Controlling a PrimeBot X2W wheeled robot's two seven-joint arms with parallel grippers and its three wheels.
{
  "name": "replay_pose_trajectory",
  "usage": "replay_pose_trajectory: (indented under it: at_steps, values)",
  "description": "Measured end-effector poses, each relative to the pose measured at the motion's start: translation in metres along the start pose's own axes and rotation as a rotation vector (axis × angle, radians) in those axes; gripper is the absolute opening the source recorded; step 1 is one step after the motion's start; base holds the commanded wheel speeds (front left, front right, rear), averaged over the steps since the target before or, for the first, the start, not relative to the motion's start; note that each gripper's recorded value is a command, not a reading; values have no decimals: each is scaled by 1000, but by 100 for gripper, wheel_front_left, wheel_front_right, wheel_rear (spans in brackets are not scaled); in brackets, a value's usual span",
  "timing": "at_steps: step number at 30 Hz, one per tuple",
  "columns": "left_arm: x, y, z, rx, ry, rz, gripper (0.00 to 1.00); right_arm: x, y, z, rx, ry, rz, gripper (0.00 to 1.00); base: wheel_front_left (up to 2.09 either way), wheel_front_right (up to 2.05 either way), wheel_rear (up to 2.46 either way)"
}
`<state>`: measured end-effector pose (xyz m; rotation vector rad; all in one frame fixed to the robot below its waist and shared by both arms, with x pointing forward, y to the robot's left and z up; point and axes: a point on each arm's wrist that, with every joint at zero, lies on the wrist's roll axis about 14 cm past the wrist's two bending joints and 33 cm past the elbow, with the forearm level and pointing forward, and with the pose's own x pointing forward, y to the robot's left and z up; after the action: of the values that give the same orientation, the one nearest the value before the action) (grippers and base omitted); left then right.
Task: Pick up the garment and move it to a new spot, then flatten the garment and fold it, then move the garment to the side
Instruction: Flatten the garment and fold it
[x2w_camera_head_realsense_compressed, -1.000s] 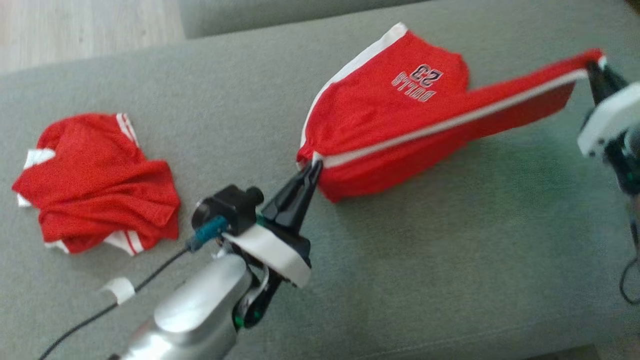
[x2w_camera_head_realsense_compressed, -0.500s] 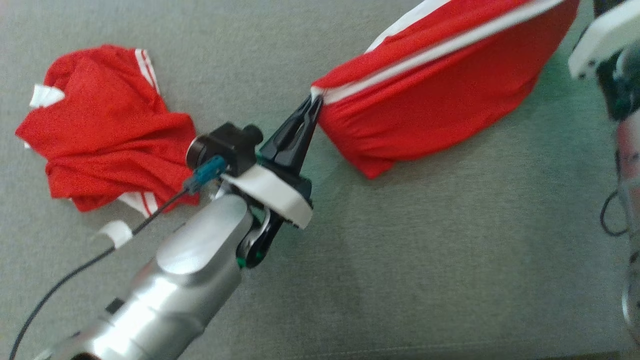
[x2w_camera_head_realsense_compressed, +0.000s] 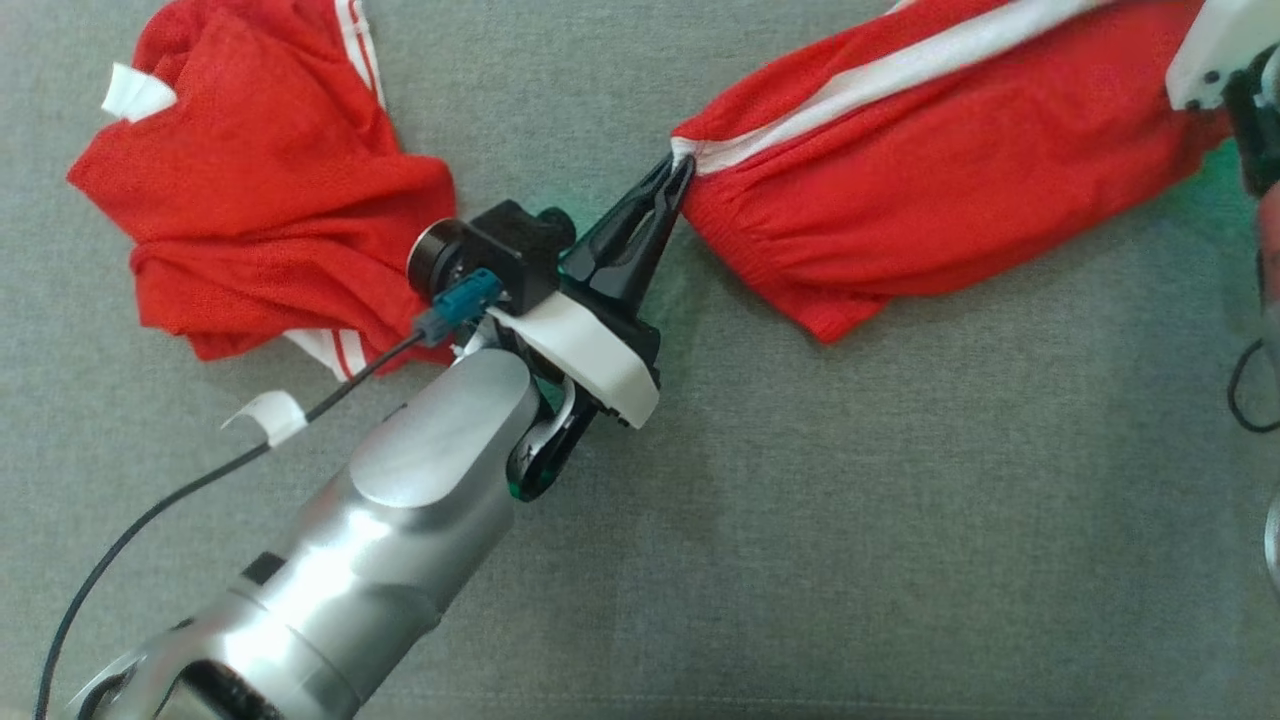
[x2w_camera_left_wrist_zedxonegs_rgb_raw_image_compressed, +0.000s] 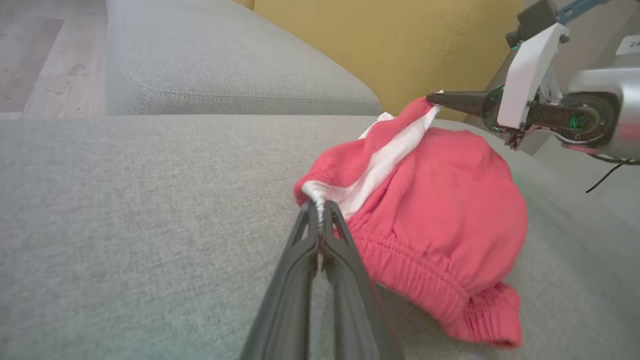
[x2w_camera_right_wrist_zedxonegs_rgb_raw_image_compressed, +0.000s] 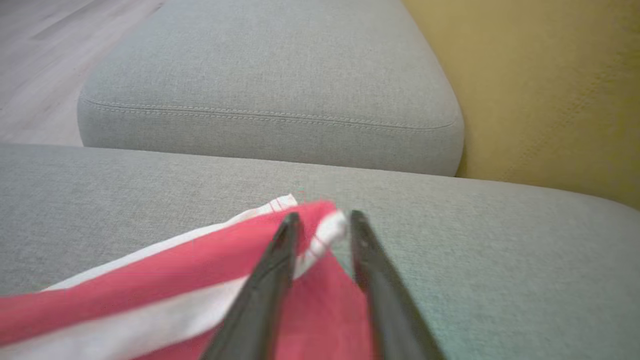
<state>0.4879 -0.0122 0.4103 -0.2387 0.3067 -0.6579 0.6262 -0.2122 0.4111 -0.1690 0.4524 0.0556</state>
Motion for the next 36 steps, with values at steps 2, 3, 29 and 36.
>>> replay_pose_trajectory:
  at_steps: [2, 3, 29, 36]
  values:
    - [0, 2, -4, 11, 11, 4, 100, 3, 0, 3, 0, -18, -3, 100, 0, 0, 0]
    - [-1, 3, -4, 14, 12, 8, 100, 3, -1, 7, 4, -28, -7, 100, 0, 0, 0]
    - [-87, 16, 115, 175, -362, 273, 100, -150, 2, 89, 272, -577, -9, 100, 0, 0, 0]
    - [-121, 18, 87, 153, -336, 344, 100, -205, 28, 6, 362, -495, 32, 100, 0, 0, 0]
